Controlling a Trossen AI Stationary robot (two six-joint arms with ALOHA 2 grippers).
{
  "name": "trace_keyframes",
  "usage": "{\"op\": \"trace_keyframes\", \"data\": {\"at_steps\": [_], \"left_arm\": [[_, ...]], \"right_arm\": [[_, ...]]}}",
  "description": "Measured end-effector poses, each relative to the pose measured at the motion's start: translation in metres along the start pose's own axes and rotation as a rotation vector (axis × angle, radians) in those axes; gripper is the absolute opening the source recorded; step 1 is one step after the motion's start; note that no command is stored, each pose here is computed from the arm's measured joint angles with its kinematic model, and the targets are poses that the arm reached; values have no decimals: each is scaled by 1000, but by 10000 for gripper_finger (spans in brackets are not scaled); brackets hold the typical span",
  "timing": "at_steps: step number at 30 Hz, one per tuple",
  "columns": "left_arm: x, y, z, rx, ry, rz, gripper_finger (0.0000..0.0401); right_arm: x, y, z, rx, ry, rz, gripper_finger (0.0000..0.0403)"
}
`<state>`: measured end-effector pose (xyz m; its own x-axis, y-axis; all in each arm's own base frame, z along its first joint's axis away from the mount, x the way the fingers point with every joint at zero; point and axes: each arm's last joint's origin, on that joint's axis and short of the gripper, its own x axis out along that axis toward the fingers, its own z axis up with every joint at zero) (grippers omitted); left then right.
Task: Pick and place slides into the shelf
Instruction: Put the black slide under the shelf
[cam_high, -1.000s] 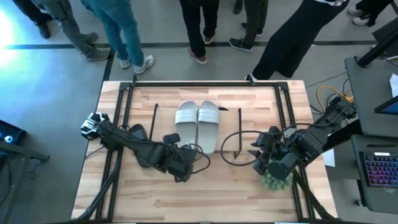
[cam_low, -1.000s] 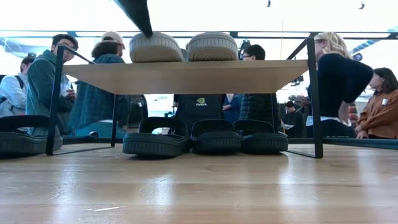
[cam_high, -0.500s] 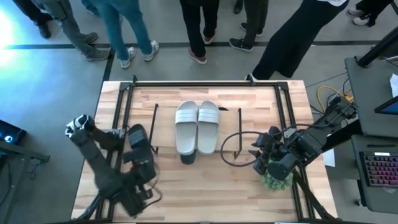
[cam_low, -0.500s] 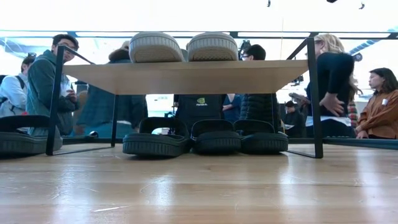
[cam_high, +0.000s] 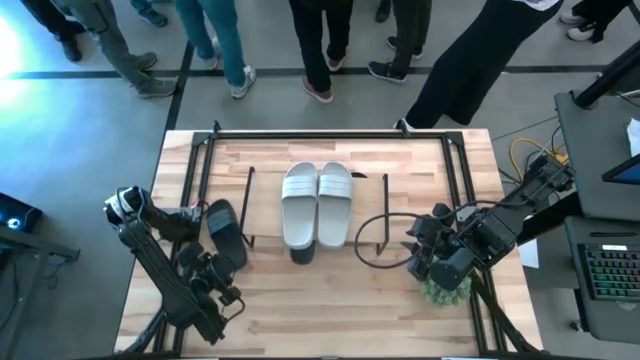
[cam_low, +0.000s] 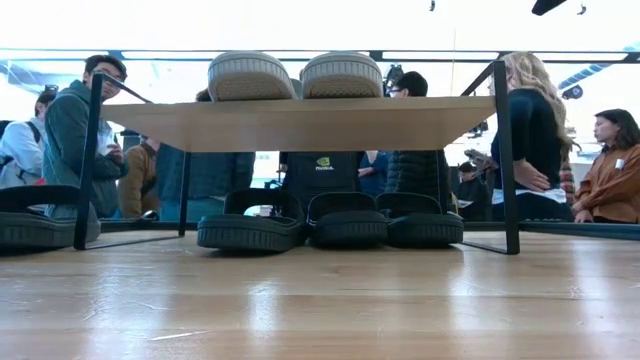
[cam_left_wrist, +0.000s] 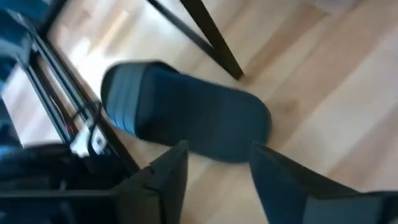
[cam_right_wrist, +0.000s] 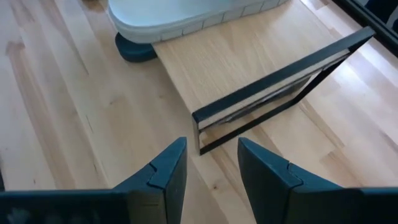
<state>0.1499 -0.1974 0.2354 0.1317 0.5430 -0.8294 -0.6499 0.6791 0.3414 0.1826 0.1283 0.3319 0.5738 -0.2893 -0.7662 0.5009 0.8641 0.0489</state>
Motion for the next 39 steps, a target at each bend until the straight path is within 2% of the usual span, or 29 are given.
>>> {"op": "trace_keyframes", "data": {"at_steps": [4, 10, 16, 25, 30, 34, 39], "left_arm": [[7, 2, -5, 47, -78, 15, 180], [28, 10, -13, 51, -122, 89, 182], [49, 33, -17, 36, -122, 148, 182], [77, 71, -14, -48, -95, 61, 182], [83, 74, -13, -57, -86, 34, 175], [90, 70, -10, -39, -5, 103, 157], [98, 62, -4, -54, 212, 200, 132]], "right_arm": [[0, 0, -1, -3, 22, 6, 134], [0, 0, -1, -3, 26, 7, 134], [1, -1, -2, -9, 29, 0, 134], [11, -3, -12, -10, 48, -41, 134], [19, -6, -19, 18, 67, -72, 134], [23, -8, -23, 27, 75, -94, 134], [27, -9, -27, 49, 79, -108, 134]]}}
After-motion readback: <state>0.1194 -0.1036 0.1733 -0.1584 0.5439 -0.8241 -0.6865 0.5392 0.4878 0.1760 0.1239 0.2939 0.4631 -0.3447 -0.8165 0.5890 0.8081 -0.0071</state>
